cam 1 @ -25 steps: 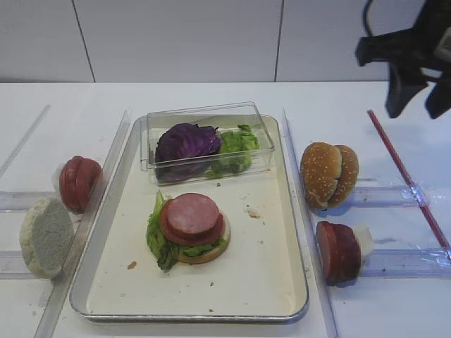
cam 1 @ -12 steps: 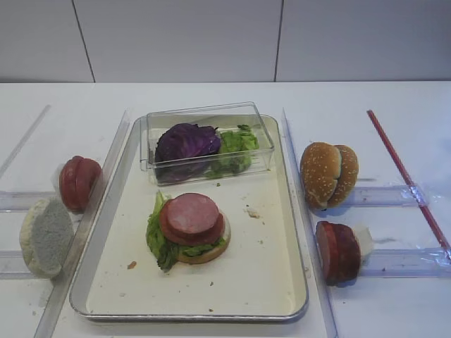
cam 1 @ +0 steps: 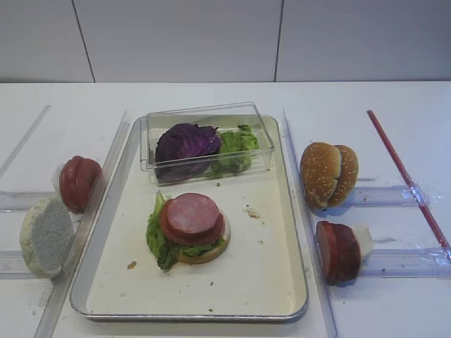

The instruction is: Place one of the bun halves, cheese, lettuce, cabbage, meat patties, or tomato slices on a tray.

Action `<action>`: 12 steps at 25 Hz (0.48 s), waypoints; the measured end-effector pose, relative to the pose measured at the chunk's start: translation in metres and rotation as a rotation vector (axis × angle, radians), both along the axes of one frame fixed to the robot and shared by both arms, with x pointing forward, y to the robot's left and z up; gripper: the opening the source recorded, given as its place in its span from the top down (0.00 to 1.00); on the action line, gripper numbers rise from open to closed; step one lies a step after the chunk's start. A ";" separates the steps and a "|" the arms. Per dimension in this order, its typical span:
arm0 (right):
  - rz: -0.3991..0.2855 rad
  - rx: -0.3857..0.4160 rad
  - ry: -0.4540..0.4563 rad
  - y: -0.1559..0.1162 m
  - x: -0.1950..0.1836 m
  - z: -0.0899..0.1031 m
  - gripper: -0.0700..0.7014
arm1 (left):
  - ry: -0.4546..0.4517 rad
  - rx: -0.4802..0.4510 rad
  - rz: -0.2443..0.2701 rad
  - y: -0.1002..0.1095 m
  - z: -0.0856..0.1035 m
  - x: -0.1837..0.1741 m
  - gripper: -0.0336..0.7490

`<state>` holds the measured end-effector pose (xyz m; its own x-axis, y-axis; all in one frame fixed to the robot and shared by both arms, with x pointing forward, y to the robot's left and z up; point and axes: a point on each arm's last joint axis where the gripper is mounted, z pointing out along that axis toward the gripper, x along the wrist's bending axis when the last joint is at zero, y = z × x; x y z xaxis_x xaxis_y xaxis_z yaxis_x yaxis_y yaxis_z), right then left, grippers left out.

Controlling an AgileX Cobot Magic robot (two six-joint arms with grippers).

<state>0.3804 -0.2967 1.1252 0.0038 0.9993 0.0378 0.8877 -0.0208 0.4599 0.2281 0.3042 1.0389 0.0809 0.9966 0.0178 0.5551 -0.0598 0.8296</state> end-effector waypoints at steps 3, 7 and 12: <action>0.023 -0.014 0.009 0.000 -0.021 -0.016 0.45 | 0.000 0.000 0.000 0.000 0.000 0.000 0.60; 0.052 -0.032 0.006 0.000 -0.047 -0.036 0.45 | 0.000 0.000 0.000 0.000 0.000 0.000 0.60; 0.055 -0.036 -0.024 0.000 -0.078 -0.061 0.45 | 0.000 0.000 0.000 0.000 0.000 0.000 0.60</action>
<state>0.3024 -0.2964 1.0638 -0.0518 0.9987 0.0012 0.8757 0.0448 0.4807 0.2281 0.3042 1.0389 0.0809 0.9966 0.0178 0.5551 -0.0598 0.8296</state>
